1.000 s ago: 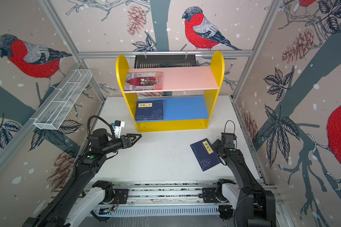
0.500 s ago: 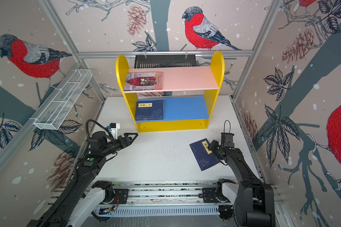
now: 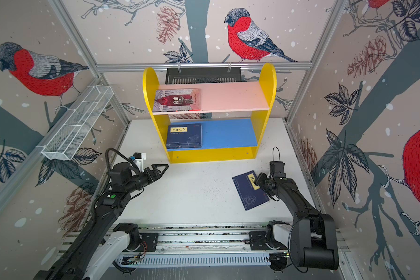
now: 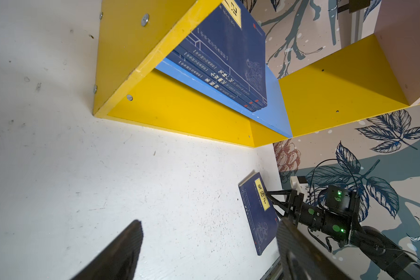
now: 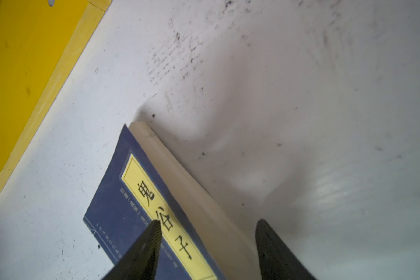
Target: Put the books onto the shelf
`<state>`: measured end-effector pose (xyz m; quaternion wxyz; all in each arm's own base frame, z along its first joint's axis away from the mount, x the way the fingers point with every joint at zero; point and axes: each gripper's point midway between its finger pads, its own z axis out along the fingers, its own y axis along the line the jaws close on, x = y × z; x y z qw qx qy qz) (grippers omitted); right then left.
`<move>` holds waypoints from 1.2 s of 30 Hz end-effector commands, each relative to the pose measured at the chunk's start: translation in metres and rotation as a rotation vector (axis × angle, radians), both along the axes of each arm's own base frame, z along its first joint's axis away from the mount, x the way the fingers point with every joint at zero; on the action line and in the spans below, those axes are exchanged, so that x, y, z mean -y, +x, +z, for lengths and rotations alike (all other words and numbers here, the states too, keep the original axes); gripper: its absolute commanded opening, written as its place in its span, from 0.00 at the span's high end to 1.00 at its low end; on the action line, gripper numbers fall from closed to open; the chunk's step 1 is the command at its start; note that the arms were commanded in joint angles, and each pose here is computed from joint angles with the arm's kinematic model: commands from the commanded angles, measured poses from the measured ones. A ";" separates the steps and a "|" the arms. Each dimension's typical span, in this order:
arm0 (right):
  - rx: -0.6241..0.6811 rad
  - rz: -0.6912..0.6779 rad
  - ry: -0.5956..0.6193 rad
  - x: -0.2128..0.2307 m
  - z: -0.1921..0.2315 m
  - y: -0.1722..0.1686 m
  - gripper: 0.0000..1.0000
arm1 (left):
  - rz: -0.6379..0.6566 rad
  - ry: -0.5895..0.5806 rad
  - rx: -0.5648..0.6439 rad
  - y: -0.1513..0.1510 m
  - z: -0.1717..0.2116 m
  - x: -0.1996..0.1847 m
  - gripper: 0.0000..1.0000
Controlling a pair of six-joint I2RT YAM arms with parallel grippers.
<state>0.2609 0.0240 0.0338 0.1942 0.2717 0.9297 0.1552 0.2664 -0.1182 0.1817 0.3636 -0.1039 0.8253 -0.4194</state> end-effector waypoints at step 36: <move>0.066 0.631 0.164 -0.228 -0.003 -0.034 0.41 | -0.097 0.005 -0.208 -0.015 -0.074 0.024 0.13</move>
